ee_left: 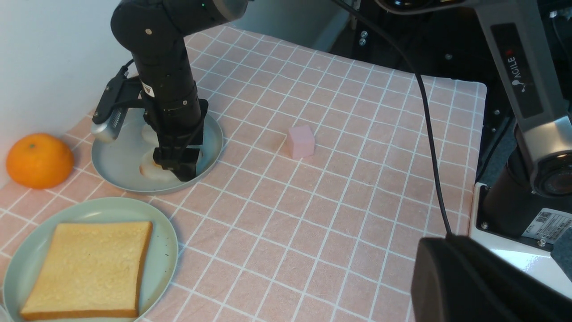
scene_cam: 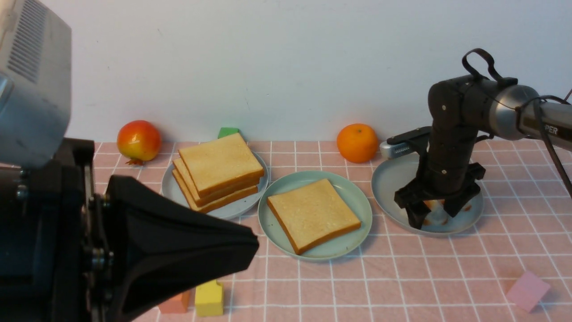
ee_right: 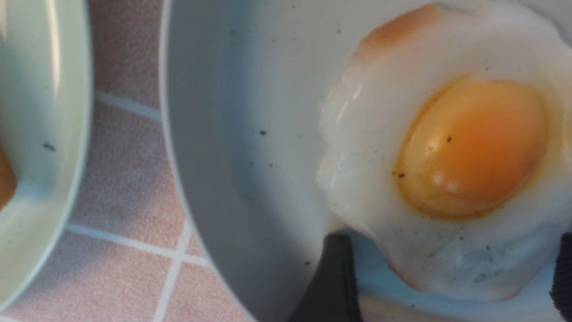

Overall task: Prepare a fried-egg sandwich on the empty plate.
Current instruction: Use the right arm to grab a fried egg

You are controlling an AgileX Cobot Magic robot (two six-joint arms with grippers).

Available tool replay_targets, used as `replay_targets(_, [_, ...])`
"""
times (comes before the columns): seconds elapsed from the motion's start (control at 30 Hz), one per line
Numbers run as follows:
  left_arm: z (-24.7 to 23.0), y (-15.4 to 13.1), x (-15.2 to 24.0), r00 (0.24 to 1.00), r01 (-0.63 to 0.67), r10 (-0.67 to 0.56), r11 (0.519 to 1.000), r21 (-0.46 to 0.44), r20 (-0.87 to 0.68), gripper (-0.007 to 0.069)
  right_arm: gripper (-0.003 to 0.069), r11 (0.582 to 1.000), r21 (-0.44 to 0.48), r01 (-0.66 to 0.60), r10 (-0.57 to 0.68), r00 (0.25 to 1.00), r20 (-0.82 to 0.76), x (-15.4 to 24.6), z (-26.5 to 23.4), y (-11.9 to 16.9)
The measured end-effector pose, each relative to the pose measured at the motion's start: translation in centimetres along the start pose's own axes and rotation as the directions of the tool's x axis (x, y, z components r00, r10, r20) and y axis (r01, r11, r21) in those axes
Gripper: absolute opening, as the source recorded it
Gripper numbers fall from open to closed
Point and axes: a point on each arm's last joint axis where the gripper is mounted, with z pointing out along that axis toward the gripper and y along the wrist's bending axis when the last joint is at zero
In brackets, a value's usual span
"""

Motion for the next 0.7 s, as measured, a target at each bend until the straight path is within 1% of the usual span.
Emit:
replay_targets(0.23, [0.00,0.00,0.00,1.000,0.000,0.000,1.000,0.000,0.000,0.0034,0.0622,1.000,-0.008,0.017,-0.017,1.000,0.003,0.01,0.05,-0.14])
replay_targets(0.5, [0.00,0.02,-0.02,1.000,0.000,0.000,1.000,-0.002,0.003,0.0037,0.0620,0.996,-0.006,0.084,-0.084,0.996,0.016,-0.09,0.06,-0.19])
replay_targets(0.7, [0.00,0.03,-0.05,1.000,0.000,0.000,1.000,-0.004,0.005,0.0037,0.0615,0.996,-0.010,0.092,-0.091,0.996,0.012,-0.04,-0.04,-0.16])
